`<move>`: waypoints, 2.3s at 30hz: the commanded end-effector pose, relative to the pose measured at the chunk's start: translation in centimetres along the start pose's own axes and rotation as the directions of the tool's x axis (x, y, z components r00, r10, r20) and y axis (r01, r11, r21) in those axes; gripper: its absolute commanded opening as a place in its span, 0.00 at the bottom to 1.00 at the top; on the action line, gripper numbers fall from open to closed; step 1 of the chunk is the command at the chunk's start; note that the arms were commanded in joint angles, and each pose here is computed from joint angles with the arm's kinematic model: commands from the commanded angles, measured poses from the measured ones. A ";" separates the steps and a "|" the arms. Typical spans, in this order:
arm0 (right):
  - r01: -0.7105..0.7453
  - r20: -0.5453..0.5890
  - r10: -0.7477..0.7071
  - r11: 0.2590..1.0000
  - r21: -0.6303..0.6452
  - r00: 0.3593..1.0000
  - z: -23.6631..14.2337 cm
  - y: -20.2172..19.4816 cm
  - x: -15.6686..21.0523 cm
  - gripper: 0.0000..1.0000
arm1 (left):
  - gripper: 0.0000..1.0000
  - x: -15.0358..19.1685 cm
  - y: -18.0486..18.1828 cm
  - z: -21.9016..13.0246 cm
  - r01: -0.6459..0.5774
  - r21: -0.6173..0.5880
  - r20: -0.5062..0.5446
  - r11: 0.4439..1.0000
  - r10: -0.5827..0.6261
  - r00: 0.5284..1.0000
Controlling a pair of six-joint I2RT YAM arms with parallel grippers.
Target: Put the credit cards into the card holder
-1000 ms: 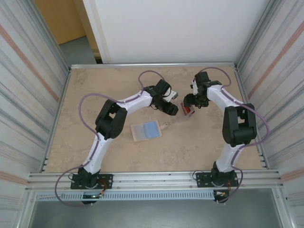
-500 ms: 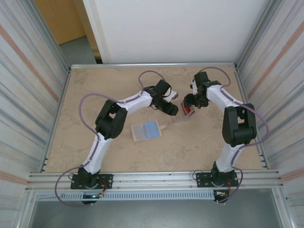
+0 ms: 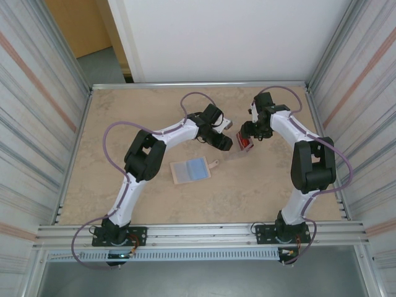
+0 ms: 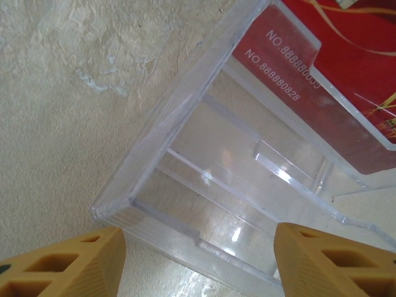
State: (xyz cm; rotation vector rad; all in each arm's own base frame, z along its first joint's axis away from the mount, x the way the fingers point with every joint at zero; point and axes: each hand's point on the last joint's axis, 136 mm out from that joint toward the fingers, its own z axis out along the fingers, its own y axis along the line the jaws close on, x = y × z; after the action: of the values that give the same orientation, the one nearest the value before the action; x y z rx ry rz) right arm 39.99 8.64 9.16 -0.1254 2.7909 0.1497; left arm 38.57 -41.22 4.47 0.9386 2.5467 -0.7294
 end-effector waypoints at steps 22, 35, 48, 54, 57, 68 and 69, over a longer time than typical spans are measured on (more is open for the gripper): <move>0.050 0.039 -0.048 0.998 -0.030 0.998 -2.5 0.9 -0.7 0.37 | 0.65 4.2 1.5 1.6 -0.019 -0.073 -0.128 0.997 0.010 0.992; 0.069 0.023 -0.067 0.996 -0.061 0.997 -2.5 1.9 -0.4 0.20 | 0.65 4.2 1.6 1.6 -0.024 -0.078 -0.129 0.997 0.014 0.992; 0.089 0.017 -0.088 0.992 -0.092 0.996 -2.6 2.7 -0.3 0.05 | 0.65 4.1 1.6 1.4 -0.025 -0.080 -0.124 0.996 0.014 0.992; 0.092 0.028 -0.089 0.988 -0.125 0.996 -3.2 3.3 -0.4 0.04 | 0.65 4.1 1.5 1.3 -0.028 -0.079 -0.124 0.997 0.018 0.992; 0.088 0.043 -0.083 0.985 -0.146 0.996 -3.8 3.6 -0.7 0.03 | 0.65 4.2 1.5 1.4 -0.027 -0.081 -0.125 0.996 0.016 0.992; 0.073 0.075 -0.060 0.981 -0.178 0.995 -5.6 4.0 -1.2 0.02 | 0.65 3.9 1.4 1.2 -0.033 -0.079 -0.119 0.996 0.024 0.993; 0.067 0.080 -0.053 0.980 -0.186 0.995 -5.8 4.0 -1.3 0.02 | 0.66 3.9 1.4 1.1 -0.035 -0.079 -0.118 0.996 0.026 0.993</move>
State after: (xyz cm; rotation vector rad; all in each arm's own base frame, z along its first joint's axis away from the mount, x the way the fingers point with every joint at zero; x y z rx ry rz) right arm 38.81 11.74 12.36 -0.2500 2.7517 0.3408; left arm 38.62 -41.22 4.42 0.9513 2.5324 -0.7137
